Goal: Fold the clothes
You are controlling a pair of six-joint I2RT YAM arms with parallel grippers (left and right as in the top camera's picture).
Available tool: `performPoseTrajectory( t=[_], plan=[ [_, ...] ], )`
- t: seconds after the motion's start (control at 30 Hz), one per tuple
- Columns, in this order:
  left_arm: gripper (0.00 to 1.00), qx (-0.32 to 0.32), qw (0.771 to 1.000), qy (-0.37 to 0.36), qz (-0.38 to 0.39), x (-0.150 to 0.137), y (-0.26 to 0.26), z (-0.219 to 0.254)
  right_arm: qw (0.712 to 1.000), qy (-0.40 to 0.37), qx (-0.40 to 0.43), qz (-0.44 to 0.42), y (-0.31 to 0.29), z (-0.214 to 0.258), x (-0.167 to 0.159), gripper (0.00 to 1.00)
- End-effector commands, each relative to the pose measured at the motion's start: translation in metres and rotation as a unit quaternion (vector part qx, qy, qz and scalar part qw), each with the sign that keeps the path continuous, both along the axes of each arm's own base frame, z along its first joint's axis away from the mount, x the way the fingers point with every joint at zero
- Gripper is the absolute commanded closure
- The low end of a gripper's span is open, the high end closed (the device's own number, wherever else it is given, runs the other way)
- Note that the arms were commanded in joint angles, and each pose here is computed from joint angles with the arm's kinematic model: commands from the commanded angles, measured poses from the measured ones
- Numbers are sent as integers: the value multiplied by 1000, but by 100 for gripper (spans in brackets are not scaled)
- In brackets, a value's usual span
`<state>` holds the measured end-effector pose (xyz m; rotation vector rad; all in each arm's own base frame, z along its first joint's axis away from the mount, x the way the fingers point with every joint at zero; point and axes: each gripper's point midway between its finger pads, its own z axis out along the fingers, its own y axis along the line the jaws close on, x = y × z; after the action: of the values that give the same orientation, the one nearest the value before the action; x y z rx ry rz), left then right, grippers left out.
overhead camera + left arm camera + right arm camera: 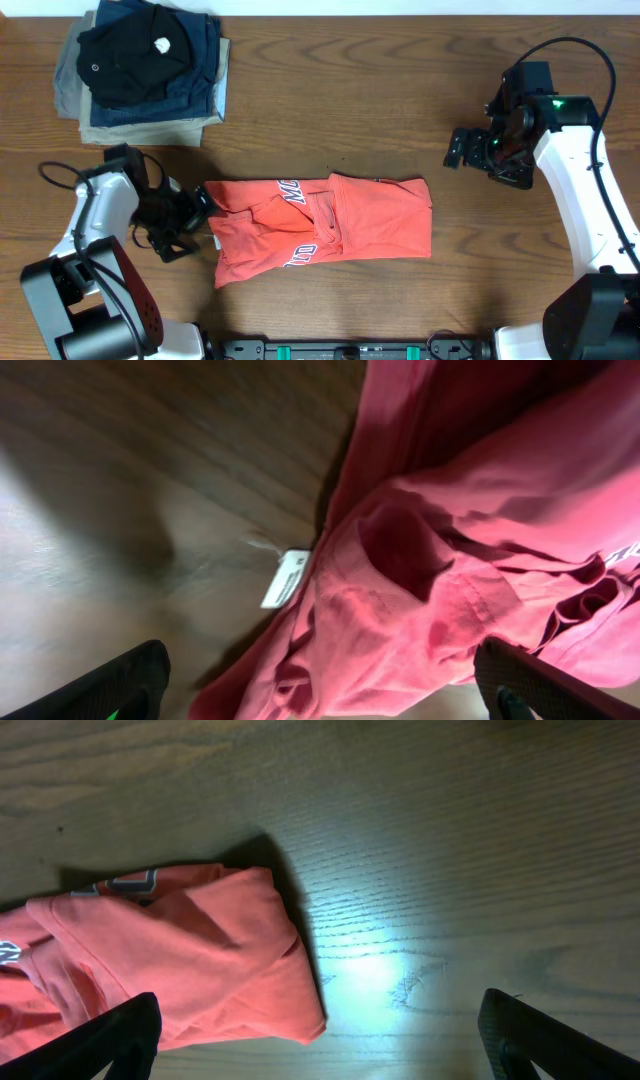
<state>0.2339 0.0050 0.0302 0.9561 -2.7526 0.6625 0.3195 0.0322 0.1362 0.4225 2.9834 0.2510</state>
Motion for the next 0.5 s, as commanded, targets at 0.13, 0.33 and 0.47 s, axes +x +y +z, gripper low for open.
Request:
performPoseTrajectory(
  t=[0.13, 0.33, 0.47],
  plan=[
    [2, -38, 999, -11, -16, -16, -18, -16, 1000, -1, 7, 13, 2, 2, -1, 1],
    [2, -75, 995, -62, -31, -8, -31, -19, 1000, 0, 7, 16, 5, 2, -2, 1],
    [2, -69, 993, -80, -53, -1, -38, -20, 1000, 0, 7, 17, 5, 2, -2, 1]
  ],
)
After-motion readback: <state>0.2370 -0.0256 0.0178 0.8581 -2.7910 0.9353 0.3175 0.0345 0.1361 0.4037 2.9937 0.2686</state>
